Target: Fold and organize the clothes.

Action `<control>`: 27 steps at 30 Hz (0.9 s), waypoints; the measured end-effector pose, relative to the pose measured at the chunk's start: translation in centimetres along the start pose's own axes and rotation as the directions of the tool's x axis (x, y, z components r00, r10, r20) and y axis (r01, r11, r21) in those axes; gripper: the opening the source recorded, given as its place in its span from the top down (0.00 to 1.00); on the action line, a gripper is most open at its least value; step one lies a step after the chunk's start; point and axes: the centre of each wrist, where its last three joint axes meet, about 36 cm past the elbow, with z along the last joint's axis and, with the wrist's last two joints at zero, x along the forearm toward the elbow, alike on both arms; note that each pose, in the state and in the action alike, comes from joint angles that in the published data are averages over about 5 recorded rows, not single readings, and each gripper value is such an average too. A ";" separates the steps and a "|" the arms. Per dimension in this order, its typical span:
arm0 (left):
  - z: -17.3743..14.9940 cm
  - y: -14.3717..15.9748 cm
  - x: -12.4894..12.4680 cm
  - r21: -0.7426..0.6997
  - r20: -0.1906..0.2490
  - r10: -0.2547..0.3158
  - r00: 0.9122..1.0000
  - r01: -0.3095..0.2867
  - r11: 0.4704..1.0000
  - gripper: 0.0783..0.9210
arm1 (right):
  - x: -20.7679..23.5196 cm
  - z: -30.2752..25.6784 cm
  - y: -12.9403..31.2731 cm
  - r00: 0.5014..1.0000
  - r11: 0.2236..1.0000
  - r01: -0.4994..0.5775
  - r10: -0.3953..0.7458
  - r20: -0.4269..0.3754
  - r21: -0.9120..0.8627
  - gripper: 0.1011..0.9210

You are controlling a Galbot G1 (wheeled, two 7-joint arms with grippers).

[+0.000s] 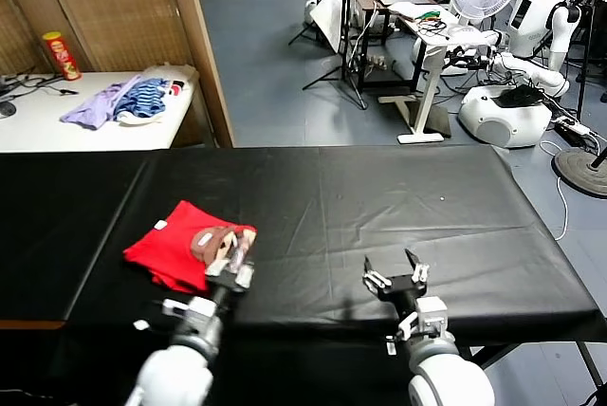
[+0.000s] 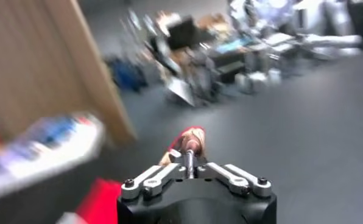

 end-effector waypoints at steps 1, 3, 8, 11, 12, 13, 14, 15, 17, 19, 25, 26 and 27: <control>-0.1 -0.5 0.1 0.025 0.021 0.032 0.999 -0.032 0.999 0.50 | -0.2 0.0 0.0 1.000 0.999 0.029 -0.029 -0.002 -0.016 0.15; -1.0 -1.1 0.4 0.077 0.078 0.083 0.994 -0.089 0.993 0.38 | -0.8 0.1 0.0 0.996 0.995 0.088 -0.089 -0.012 -0.055 0.15; -4.9 -0.3 1.6 0.166 0.240 0.097 0.966 -0.139 0.976 0.16 | -3.7 0.2 1.2 0.961 0.942 0.261 -0.273 -0.031 -0.210 0.15; -6.6 0.8 2.4 0.189 0.311 0.069 0.948 -0.132 0.973 0.15 | -6.2 0.3 2.8 0.927 0.889 0.350 -0.374 -0.027 -0.295 0.15; -6.9 1.2 2.7 0.194 0.326 0.057 0.944 -0.125 0.973 0.15 | -7.2 0.4 3.4 0.915 0.872 0.373 -0.402 -0.028 -0.317 0.15; -7.1 1.6 2.9 0.198 0.338 0.043 0.940 -0.116 0.973 0.15 | -8.2 0.5 4.1 0.903 0.855 0.393 -0.428 -0.033 -0.338 0.15; -7.3 1.9 3.1 0.202 0.345 0.029 0.938 -0.105 0.974 0.15 | -9.2 0.6 4.8 0.891 0.839 0.411 -0.453 -0.039 -0.356 0.15; -7.3 2.2 3.2 0.206 0.349 0.014 0.937 -0.091 0.974 0.15 | -10.1 0.7 5.5 0.878 0.824 0.427 -0.477 -0.048 -0.373 0.15; -7.3 2.6 3.4 0.211 0.350 -0.013 0.937 -0.065 0.975 0.15 | -11.9 0.9 6.9 0.853 0.797 0.454 -0.518 -0.066 -0.398 0.15; -7.2 3.0 3.6 0.215 0.346 -0.036 0.937 -0.042 0.976 0.15 | -13.4 1.2 8.3 0.830 0.776 0.476 -0.551 -0.079 -0.414 0.15; -6.7 3.5 4.1 0.223 0.332 -0.078 0.940 0.002 0.975 0.15 | -16.4 1.7 11.5 0.785 0.734 0.526 -0.613 -0.085 -0.428 0.29; -6.6 3.6 4.2 0.224 0.330 -0.084 0.940 0.009 0.975 0.15 | -16.8 1.8 11.8 0.782 0.732 0.531 -0.617 -0.085 -0.427 0.33; -6.5 3.7 4.3 0.224 0.327 -0.090 0.941 0.015 0.974 0.15 | -17.1 1.8 12.0 0.780 0.731 0.534 -0.620 -0.085 -0.424 0.37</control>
